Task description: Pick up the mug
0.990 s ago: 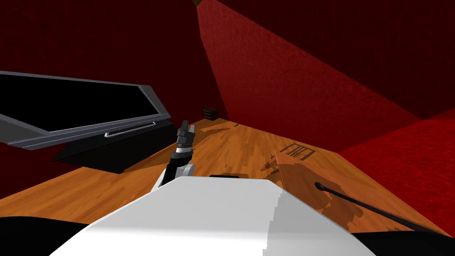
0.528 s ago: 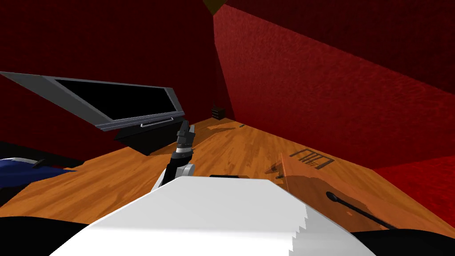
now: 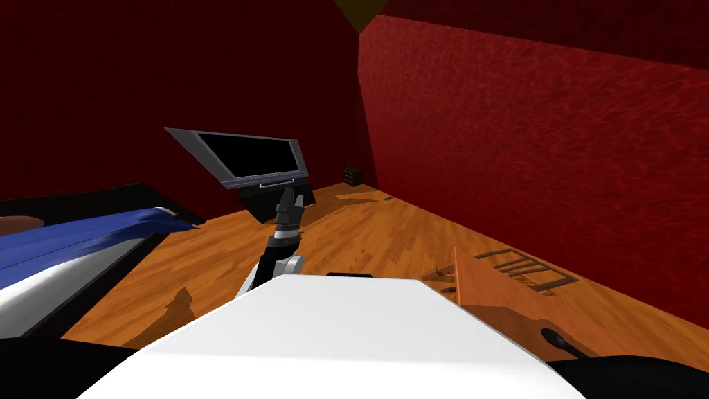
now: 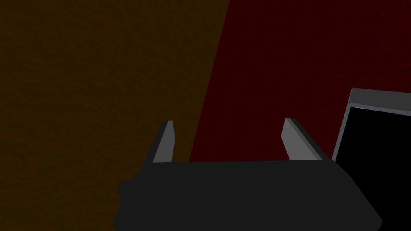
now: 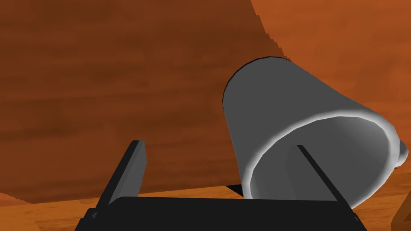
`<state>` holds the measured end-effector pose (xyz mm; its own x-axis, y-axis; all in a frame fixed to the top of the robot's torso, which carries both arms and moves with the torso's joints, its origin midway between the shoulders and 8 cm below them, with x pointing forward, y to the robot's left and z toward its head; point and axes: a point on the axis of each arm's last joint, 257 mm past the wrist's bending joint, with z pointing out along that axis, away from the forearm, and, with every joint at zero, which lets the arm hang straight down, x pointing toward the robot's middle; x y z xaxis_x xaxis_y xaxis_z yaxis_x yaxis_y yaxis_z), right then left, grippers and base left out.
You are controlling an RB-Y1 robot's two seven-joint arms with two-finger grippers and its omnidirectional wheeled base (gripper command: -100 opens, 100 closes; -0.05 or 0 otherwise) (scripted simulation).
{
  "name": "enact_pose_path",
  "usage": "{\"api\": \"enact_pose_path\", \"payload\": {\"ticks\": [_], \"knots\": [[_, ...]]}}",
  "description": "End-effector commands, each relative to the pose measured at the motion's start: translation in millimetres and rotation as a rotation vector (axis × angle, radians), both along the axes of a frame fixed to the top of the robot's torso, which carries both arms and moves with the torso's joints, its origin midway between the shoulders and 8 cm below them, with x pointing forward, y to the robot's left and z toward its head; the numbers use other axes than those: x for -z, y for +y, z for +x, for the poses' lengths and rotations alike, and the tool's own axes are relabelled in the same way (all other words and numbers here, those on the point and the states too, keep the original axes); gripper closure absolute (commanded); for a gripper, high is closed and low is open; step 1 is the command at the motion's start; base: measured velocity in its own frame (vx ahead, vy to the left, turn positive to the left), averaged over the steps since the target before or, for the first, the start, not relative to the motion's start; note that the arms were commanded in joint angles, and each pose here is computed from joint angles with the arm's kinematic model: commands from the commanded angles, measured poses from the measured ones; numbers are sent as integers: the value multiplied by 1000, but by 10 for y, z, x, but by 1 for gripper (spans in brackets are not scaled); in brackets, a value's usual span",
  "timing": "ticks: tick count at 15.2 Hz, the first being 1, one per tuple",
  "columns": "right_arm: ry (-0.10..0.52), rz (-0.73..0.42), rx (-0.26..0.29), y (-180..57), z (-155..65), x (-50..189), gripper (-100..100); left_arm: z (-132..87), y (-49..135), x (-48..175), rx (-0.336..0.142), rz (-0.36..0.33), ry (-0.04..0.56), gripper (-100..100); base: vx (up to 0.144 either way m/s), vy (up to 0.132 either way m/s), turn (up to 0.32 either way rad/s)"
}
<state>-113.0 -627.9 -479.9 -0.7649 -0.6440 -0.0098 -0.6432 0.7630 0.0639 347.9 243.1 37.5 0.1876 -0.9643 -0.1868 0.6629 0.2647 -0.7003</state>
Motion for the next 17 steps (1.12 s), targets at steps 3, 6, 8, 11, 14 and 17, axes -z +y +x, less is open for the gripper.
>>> {"api": "enact_pose_path", "payload": {"ticks": [3,6,8,11,14,17], "knots": [[0,-1,4,1,-3,3,100,0,1,1,0,0,0,0,-37,9,24],[0,-18,10,-63,-7,-20,100,-1,1,1,0,0,0,0,-4,1,-9],[-5,2,-62,-43,115,-35,100,-1,2,2,-1,0,1,0,106,-32,-386],[-5,3,-104,-72,175,-56,100,-1,3,3,-1,0,1,0,182,-23,-368],[-6,4,-183,-133,301,-102,100,-1,2,2,-1,0,1,0,163,-15,-300],[-6,4,-222,-165,362,-127,100,-1,2,2,-1,0,1,0,146,2,-286]]}}
